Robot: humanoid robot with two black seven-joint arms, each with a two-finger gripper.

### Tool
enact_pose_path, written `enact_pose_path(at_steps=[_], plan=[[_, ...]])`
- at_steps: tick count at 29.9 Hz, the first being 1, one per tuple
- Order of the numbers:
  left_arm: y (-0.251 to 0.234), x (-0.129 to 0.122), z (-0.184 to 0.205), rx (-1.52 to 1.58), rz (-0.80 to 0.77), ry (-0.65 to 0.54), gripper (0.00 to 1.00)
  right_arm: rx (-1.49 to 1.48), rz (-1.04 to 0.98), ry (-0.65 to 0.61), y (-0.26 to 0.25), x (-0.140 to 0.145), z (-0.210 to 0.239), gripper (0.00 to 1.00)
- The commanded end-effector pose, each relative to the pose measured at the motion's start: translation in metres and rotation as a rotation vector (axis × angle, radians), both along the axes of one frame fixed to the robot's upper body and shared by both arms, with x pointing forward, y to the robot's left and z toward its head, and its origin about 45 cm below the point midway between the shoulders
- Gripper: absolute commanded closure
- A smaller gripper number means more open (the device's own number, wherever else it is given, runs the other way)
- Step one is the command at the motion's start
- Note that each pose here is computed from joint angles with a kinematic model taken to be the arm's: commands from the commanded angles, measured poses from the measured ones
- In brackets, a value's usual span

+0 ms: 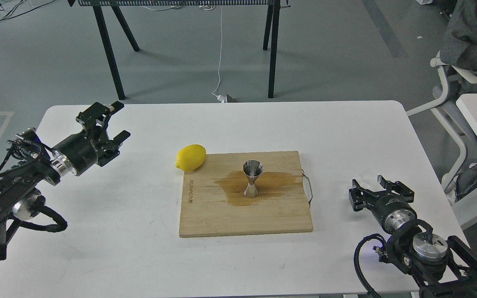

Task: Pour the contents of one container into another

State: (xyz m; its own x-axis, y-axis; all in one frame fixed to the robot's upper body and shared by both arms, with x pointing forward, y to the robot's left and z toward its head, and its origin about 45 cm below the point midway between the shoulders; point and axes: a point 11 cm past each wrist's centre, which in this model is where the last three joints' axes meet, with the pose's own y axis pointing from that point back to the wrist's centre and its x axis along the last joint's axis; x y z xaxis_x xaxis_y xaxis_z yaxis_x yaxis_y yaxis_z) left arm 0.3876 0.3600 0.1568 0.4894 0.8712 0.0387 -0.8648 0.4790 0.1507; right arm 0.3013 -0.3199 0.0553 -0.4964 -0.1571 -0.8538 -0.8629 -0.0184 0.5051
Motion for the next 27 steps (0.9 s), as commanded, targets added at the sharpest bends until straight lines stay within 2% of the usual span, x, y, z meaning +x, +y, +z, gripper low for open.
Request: enact_pose_path(at_steps=[1, 10, 16, 20, 24, 27], plan=[[0.001, 0.000, 0.001, 0.002, 0.001, -0.001, 0.02, -0.001, 0.007, -0.009, 0.000, -0.002, 0.003, 0.02], [0.001, 0.000, 0.000, 0.002, 0.002, 0.000, 0.02, -0.004, 0.035, -0.058, -0.005, -0.020, 0.024, 0.02], [0.004, 0.000, -0.002, 0.003, 0.012, 0.005, 0.02, -0.121, 0.153, -0.112, -0.028, -0.046, 0.068, 0.02], [-0.001, 0.000, -0.004, -0.005, 0.006, 0.007, 0.02, -0.203, 0.223, -0.164, -0.038, -0.048, 0.093, 0.02], [-0.002, 0.000, -0.004, -0.008, 0.006, 0.006, 0.02, -0.298, 0.335, -0.377, -0.035, -0.034, 0.117, 0.02], [-0.002, 0.000, -0.003, -0.010, 0.007, 0.005, 0.02, -0.340, 0.428, -0.547, -0.033, -0.009, 0.140, 0.01]])
